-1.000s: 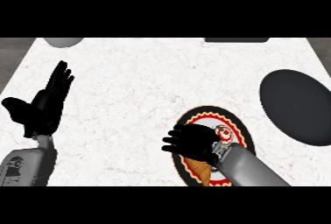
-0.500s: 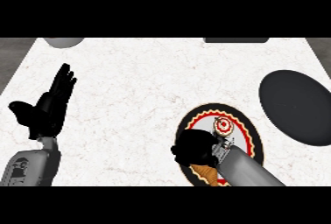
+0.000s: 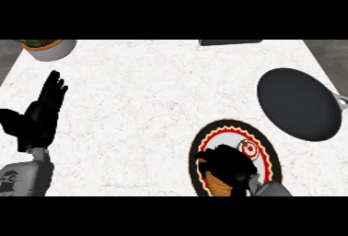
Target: Pick the croissant from the plate and place it in the pan
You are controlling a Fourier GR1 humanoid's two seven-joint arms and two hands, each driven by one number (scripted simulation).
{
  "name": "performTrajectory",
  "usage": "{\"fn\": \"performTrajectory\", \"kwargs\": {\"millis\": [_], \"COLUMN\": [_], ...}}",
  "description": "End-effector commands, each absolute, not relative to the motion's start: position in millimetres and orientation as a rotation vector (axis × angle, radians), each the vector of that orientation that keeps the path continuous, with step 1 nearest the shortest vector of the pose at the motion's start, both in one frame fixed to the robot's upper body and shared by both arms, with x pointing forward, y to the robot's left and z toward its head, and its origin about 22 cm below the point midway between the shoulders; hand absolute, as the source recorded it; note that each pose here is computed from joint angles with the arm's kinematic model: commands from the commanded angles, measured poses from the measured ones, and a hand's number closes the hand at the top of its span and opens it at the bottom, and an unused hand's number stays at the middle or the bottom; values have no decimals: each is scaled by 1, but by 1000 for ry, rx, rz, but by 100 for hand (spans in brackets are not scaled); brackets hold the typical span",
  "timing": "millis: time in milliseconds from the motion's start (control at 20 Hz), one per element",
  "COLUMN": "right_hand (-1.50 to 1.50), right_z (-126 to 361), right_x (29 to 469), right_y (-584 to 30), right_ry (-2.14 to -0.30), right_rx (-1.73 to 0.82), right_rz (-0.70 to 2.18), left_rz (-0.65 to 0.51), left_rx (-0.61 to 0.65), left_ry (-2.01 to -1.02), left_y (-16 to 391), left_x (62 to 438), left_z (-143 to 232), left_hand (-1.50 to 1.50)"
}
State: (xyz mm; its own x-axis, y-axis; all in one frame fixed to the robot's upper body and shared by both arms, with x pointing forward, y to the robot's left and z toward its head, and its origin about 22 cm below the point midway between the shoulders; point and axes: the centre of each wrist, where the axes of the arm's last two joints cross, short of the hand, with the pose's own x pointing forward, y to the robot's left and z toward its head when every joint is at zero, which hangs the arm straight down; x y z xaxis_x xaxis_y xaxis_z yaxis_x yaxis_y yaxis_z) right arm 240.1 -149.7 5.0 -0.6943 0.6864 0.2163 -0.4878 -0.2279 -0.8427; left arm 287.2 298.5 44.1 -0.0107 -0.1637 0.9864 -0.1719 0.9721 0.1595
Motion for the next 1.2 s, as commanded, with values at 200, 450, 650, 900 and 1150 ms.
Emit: {"fn": "performTrajectory", "kwargs": {"millis": [200,450,650,900,1150], "right_hand": [150,150,150,150,150], "right_z": [55,108,139,143,146], "right_x": [182,133,121,132,169], "right_y": [-195,-209,-227,-251,-259], "right_ry": [-1472,-1646,-1704,-1735,-1757], "right_rx": [-647,-701,-809,-760,-659], "right_rz": [1456,1229,1053,845,646], "left_rz": [9,-2,-12,-47,-37], "left_rx": [256,268,244,227,205], "left_ry": [-1587,-1586,-1616,-1623,-1611], "left_y": [303,301,288,288,278], "left_x": [279,290,294,292,297], "left_z": [39,45,50,52,58], "left_hand": [0,0,0,0,0]}}
